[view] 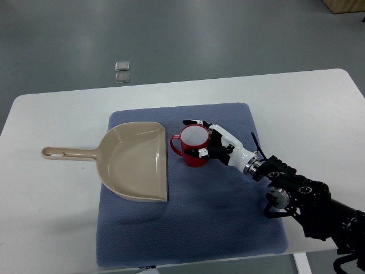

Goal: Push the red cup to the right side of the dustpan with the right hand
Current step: 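Push the red mug with the right hand toward the dustpan's edge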

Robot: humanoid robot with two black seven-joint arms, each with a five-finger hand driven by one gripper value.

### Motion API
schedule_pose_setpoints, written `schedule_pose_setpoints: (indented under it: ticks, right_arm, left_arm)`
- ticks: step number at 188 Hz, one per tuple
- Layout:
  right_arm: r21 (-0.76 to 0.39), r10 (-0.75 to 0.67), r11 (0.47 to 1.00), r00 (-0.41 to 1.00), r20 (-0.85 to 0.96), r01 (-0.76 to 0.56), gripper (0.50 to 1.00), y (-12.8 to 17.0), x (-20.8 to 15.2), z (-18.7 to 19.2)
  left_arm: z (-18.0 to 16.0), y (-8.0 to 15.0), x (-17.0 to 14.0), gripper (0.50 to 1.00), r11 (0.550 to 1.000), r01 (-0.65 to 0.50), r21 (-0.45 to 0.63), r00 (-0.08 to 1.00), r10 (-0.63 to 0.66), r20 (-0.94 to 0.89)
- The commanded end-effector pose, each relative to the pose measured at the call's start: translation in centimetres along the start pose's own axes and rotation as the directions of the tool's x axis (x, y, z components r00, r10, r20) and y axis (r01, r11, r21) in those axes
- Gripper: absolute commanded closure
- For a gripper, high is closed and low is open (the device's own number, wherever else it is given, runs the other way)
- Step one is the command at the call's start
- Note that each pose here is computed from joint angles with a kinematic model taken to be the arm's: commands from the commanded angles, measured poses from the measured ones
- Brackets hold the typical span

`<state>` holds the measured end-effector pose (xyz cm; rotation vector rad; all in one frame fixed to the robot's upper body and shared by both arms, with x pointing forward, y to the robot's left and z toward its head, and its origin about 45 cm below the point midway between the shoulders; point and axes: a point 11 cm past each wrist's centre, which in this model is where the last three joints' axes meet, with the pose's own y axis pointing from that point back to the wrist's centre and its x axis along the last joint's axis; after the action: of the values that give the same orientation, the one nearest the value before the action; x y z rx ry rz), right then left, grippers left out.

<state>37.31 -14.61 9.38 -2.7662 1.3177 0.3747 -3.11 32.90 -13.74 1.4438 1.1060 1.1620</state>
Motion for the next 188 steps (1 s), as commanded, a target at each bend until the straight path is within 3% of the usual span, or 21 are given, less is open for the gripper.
schedule_pose_setpoints:
  ticks: [1,188]
  right_arm:
    - [-0.006,-0.004,1.000,1.000,-0.004,0.004,0.568,0.0,-0.1,0.1]
    - [0.009,-0.015,1.000,1.000,-0.013,0.015,0.568,-0.5,-1.1,-0.3]
  left_arm:
    - [0.0,0.0,0.0,0.500,1.000,0.000,0.000,1.000,0.000,0.000]
    - [0.0,0.0,0.0,0.500,1.000,-0.001,0.000,1.000,0.001,-0.002]
